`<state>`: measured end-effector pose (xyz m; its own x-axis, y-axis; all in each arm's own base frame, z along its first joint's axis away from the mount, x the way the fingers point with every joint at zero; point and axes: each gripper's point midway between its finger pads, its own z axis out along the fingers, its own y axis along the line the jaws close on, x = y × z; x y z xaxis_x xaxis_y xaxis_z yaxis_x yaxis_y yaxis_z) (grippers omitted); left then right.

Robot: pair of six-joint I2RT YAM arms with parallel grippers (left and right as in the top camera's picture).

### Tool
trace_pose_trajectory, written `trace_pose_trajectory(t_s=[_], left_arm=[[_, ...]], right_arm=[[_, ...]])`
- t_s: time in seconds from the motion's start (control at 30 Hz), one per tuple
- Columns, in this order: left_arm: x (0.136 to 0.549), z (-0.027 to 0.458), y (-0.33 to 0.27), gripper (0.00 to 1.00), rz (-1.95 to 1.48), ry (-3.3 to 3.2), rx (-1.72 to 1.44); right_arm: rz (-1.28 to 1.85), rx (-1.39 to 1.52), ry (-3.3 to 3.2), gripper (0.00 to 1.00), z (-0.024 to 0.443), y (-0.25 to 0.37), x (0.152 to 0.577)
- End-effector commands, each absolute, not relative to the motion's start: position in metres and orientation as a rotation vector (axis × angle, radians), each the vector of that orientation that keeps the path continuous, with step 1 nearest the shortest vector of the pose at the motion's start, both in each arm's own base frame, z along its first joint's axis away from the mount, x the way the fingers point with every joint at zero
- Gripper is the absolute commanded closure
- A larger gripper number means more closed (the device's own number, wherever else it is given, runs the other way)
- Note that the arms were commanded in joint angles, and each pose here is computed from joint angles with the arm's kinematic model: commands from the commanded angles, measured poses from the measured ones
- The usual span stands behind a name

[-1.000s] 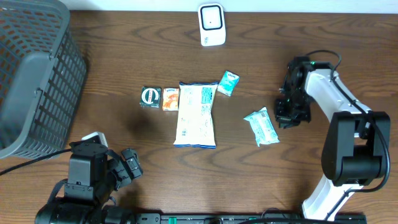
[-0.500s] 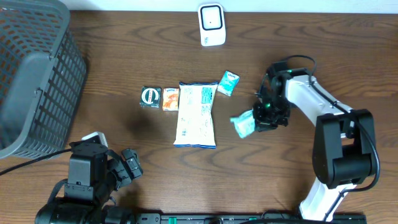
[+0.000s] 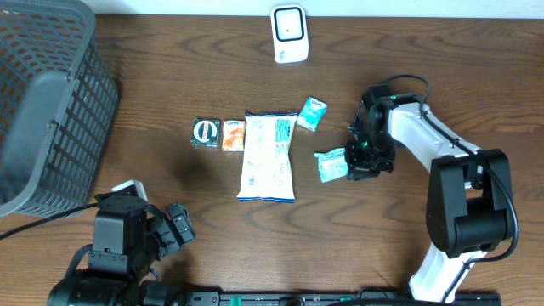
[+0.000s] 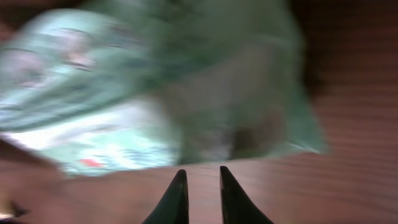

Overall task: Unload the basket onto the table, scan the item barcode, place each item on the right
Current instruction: 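Release the wipes pack and raise the right gripper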

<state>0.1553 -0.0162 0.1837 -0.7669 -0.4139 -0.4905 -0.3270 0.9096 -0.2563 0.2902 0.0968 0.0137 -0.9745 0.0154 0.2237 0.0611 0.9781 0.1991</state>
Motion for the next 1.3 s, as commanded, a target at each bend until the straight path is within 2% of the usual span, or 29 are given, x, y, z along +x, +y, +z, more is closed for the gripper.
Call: trace_pose_trajectory(t_s=[0.0, 0.33, 1.0, 1.27], left_arm=[[0.154, 0.183, -0.014, 0.03, -0.197, 2.512, -0.534], [0.155, 0.183, -0.014, 0.02, -0.197, 2.511, -0.534], [0.154, 0.183, -0.014, 0.03, -0.197, 2.512, -0.534], [0.154, 0.183, -0.014, 0.02, -0.197, 2.512, -0.534]], right_arm=[[-0.049, -0.073, -2.939, 0.86, 0.012, 0.065, 0.295], [0.072, -0.156, -2.962, 0.87, -0.001, 0.051, 0.295], [-0.438, -0.148, -3.083, 0.89, 0.001, 0.109, 0.339], [-0.452, -0.146, -3.074, 0.92, 0.009, 0.111, 0.34]])
